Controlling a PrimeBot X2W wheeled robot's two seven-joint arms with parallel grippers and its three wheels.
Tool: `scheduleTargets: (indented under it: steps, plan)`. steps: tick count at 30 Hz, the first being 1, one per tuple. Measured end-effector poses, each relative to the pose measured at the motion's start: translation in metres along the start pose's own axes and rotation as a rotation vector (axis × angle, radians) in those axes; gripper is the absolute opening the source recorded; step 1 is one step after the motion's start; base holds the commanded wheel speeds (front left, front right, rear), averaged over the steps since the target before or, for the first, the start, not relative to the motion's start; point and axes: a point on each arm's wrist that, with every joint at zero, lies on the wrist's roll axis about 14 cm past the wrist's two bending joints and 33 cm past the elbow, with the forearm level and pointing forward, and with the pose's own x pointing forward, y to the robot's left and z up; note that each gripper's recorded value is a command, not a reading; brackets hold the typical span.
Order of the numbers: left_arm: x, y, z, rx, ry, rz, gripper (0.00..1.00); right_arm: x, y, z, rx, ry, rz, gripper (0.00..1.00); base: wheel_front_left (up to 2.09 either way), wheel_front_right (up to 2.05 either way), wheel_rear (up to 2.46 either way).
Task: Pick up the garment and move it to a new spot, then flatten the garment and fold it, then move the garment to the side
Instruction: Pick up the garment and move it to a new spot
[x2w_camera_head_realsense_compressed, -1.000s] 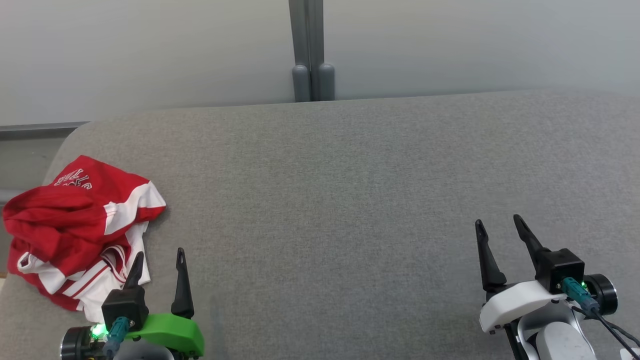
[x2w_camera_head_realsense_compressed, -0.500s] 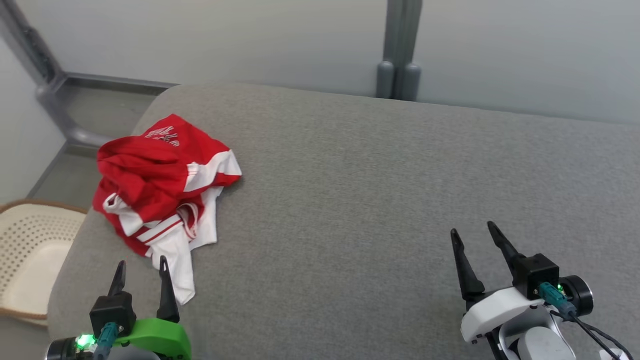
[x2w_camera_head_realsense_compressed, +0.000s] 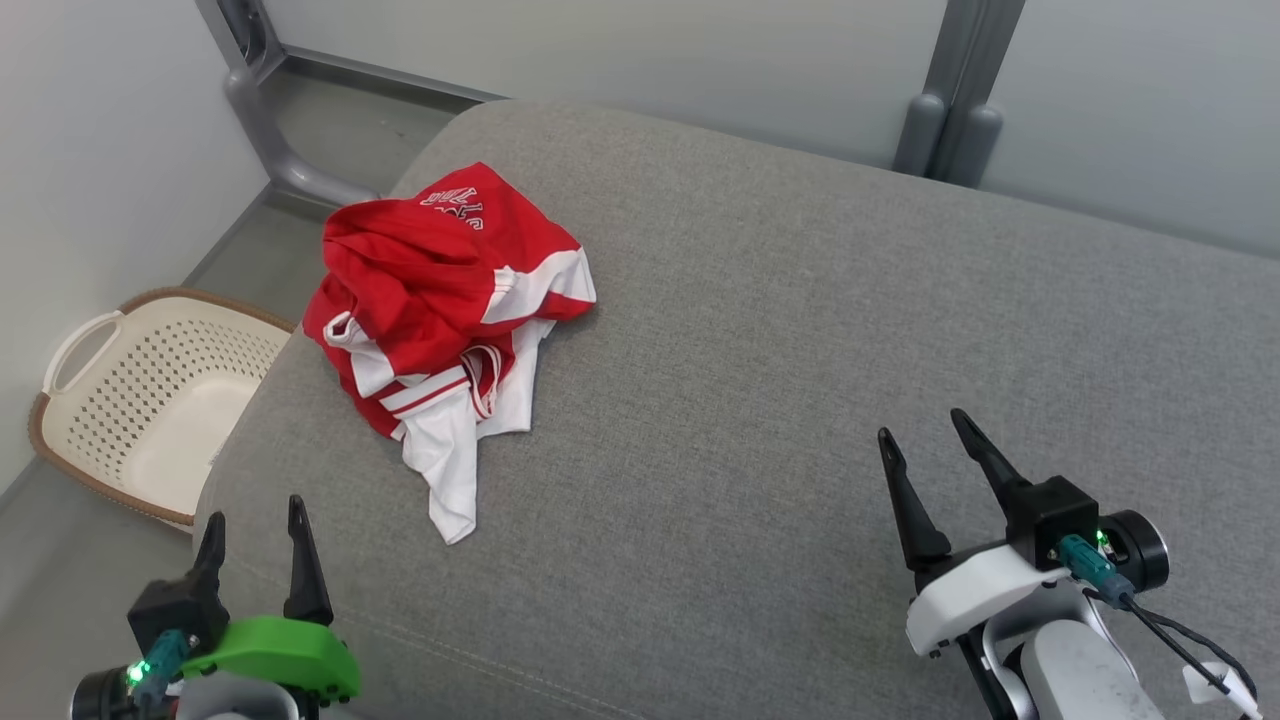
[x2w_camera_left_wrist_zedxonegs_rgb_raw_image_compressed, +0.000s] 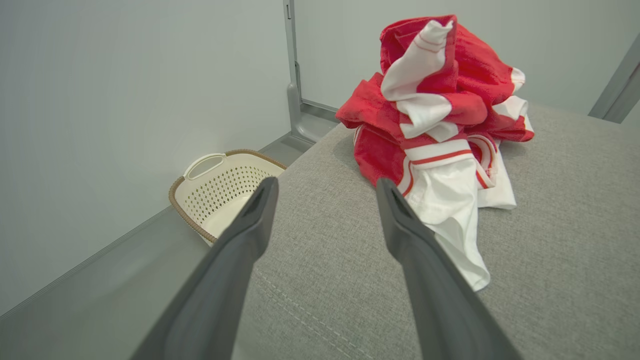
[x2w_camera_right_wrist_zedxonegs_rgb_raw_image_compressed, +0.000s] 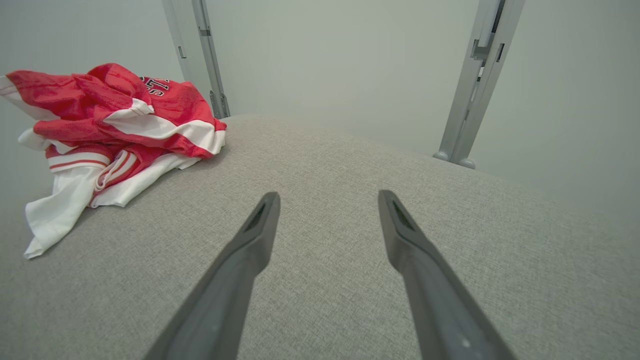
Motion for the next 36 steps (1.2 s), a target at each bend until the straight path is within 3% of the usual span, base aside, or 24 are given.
scheduleTargets:
  steps: [9,15,20,26,27,28,32,36]
  plan:
    - [0.065,-0.03,0.031,-0.062,-0.054,-0.071,1.0,0.008,-0.034,-0.016,-0.02,0.024,-0.029,1.0,0.0,0.0,0.0]
    - [0.115,-0.054,0.043,-0.035,-0.054,-0.132,1.0,0.005,-0.061,-0.028,-0.026,0.045,-0.075,1.0,0.0,0.0,0.0]
    - [0.145,-0.071,0.022,-0.025,0.031,-0.156,1.0,-0.008,-0.082,-0.044,-0.014,0.085,-0.132,1.0,0.0,0.0,0.0]
    - [0.155,-0.087,-0.035,0.005,0.232,-0.167,1.0,-0.023,-0.103,-0.059,-0.003,0.125,-0.194,1.0,0.0,0.0,0.0]
    - [0.158,-0.09,-0.039,0.007,0.249,-0.169,0.23,-0.025,-0.106,-0.061,0.0,0.131,-0.206,1.0,0.0,0.0,0.0]
    - [0.16,-0.093,-0.042,0.013,0.263,-0.174,0.0,-0.028,-0.108,-0.062,0.003,0.136,-0.217,1.0,0.0,0.0,0.0]
    - [0.164,-0.102,-0.044,0.028,0.273,-0.198,0.0,-0.036,-0.116,-0.059,0.01,0.131,-0.258,1.0,0.0,0.0,0.0]
    - [0.174,-0.118,-0.014,0.042,0.191,-0.247,0.0,-0.044,-0.117,-0.05,0.015,0.114,-0.288,1.0,0.0,0.0,0.0]
